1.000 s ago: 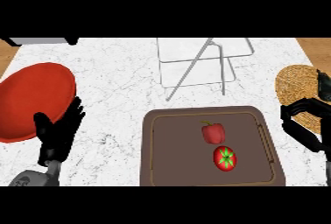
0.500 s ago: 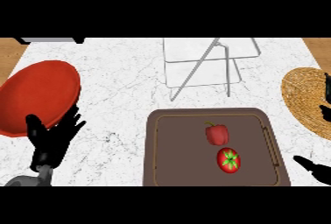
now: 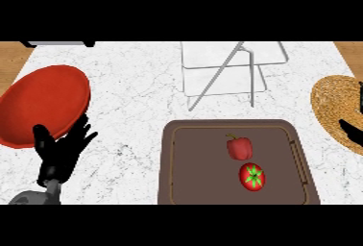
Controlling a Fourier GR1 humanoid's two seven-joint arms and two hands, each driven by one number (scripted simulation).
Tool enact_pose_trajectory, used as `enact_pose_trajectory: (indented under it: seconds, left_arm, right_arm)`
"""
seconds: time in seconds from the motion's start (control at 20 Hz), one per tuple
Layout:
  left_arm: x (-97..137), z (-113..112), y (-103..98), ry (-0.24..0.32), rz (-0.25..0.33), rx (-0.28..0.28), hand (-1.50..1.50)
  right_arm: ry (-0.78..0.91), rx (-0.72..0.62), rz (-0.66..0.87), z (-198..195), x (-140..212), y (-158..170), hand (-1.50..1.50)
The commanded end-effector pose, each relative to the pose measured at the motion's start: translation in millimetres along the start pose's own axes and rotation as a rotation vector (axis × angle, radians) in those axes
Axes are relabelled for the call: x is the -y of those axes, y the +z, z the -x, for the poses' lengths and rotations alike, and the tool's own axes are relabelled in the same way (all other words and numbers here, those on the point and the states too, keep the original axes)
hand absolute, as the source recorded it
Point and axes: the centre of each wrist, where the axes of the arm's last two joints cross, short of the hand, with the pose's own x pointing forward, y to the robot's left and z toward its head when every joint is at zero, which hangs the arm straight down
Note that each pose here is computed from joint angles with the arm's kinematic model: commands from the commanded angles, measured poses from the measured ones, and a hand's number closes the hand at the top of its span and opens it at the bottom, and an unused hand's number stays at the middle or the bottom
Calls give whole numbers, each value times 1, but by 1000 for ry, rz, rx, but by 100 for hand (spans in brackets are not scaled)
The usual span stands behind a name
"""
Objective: Pick the bell pepper from the tray and place it in the tiered shelf
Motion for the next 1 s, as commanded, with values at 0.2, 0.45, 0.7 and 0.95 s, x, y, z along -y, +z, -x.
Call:
enact_pose_trajectory:
  seconds: [0.2,0.45,0.7,0.95]
  left_arm:
    - [8,2,-1,-13,21,-26,0]
    - [1,5,-12,-15,10,-47,0]
    - [15,-5,-5,-18,10,-43,0]
    - [7,3,-8,8,8,-40,0]
  right_arm:
    - [91,-174,70,-65,-34,-5,-150]
    - [209,-254,116,-88,-58,-36,-150]
    - [240,-342,20,-96,-98,-63,-150]
    - [304,-365,-8,-100,-124,-72,-150]
